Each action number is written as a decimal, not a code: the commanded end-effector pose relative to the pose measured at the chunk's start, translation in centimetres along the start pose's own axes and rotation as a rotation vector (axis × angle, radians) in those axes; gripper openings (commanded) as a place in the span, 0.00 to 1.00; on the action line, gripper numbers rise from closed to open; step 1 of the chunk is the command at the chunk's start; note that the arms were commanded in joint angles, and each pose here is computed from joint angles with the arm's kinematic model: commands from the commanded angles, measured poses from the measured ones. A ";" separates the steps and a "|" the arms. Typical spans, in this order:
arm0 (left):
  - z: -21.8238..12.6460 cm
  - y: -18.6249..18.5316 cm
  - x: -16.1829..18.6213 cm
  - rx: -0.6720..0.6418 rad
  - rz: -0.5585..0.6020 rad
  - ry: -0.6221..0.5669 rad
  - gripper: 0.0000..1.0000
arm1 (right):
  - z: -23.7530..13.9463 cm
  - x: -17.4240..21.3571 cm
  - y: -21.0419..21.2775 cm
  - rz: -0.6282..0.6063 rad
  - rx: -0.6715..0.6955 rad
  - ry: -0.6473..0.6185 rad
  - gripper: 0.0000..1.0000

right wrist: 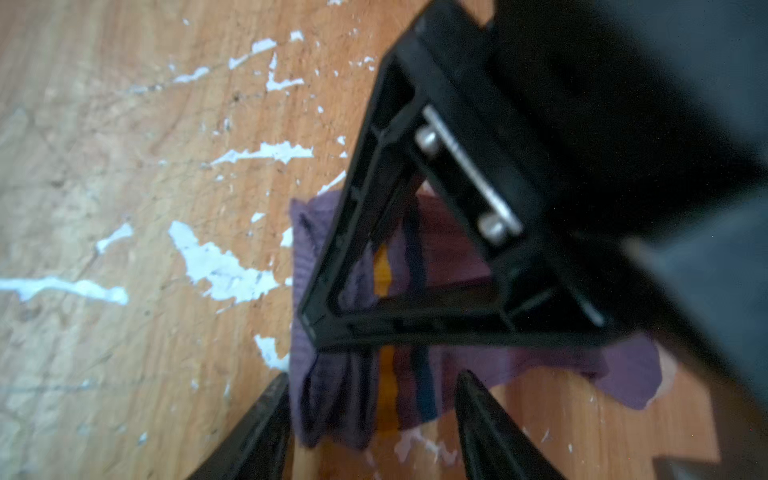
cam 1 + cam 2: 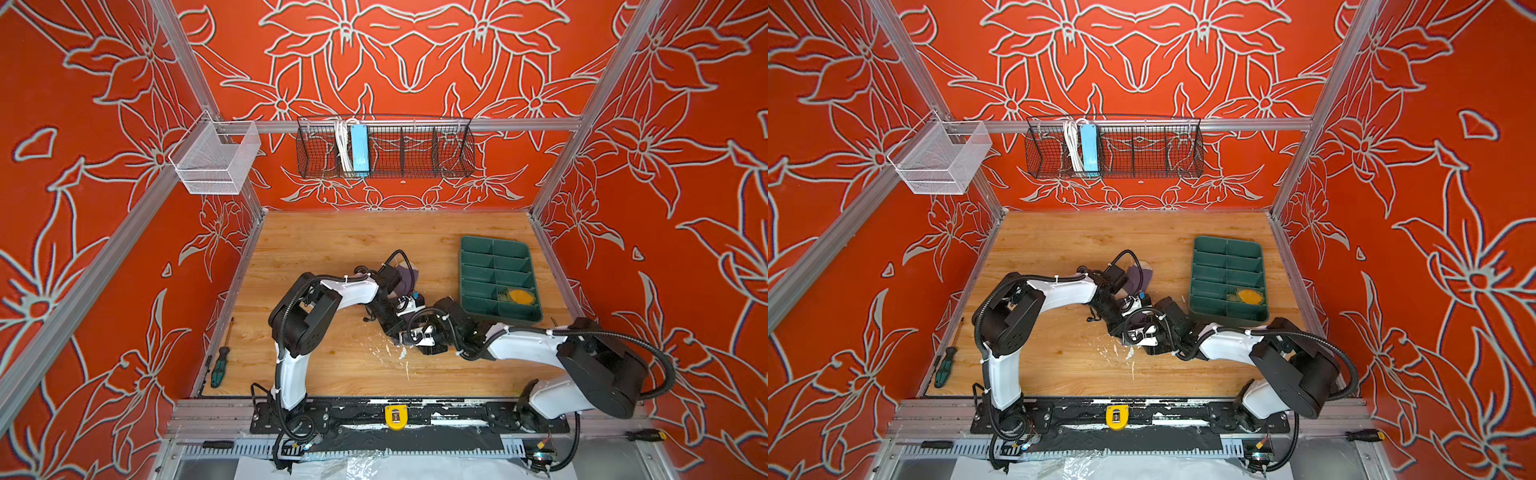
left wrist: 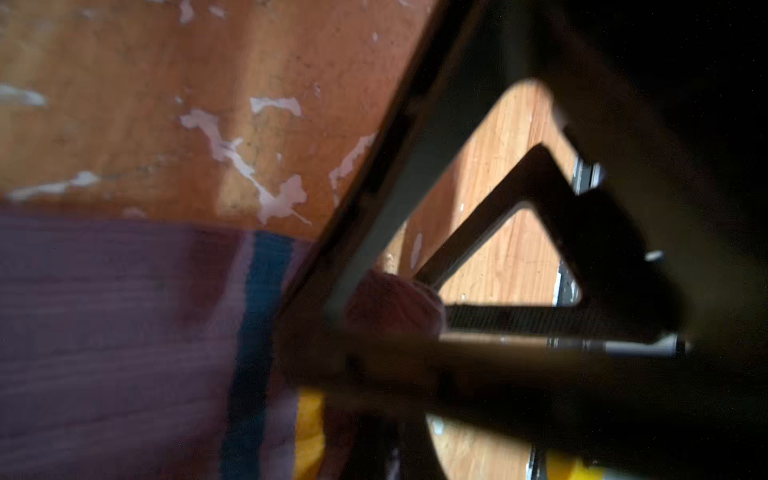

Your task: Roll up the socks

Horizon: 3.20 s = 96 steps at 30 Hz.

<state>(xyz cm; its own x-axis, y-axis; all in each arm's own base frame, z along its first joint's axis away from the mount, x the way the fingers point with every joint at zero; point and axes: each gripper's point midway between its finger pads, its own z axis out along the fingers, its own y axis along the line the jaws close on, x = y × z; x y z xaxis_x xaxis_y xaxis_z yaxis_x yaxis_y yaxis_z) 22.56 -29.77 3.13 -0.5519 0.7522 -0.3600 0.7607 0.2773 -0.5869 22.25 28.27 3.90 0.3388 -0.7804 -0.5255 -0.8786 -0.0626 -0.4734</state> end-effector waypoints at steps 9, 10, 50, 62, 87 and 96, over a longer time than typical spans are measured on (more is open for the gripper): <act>-1.2 -1.0 -0.5 0.000 0.066 -0.038 0.16 | 0.3 -1.1 1.8 -0.110 -0.059 -0.002 0.12; -1.4 -1.1 -0.6 -0.009 0.073 -0.045 0.26 | 0.2 -1.2 2.0 -0.115 -0.064 -0.003 0.09; -21.1 -11.4 0.8 -1.202 1.146 -0.308 0.89 | -3.3 -2.8 4.1 0.342 -0.532 0.172 0.00; -11.3 -11.8 3.9 -0.960 1.387 -0.035 0.86 | -2.3 -3.1 3.8 0.523 -0.570 0.234 0.00; -6.6 -6.9 2.1 -1.169 1.544 0.164 0.62 | -0.6 -3.8 3.6 0.976 -0.755 0.283 0.00; -7.0 -9.8 2.3 -0.925 1.176 0.034 0.65 | 0.1 -2.3 3.3 1.028 -0.731 0.343 0.00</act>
<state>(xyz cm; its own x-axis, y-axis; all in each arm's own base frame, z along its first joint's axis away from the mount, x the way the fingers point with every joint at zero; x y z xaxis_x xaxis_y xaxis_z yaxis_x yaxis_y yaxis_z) 18.02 -26.68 12.05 0.6053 0.7909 -0.0902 0.5349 -0.3202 0.7819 18.43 30.11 3.20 -0.5737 -0.7990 -0.1799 -0.7213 0.3889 0.5731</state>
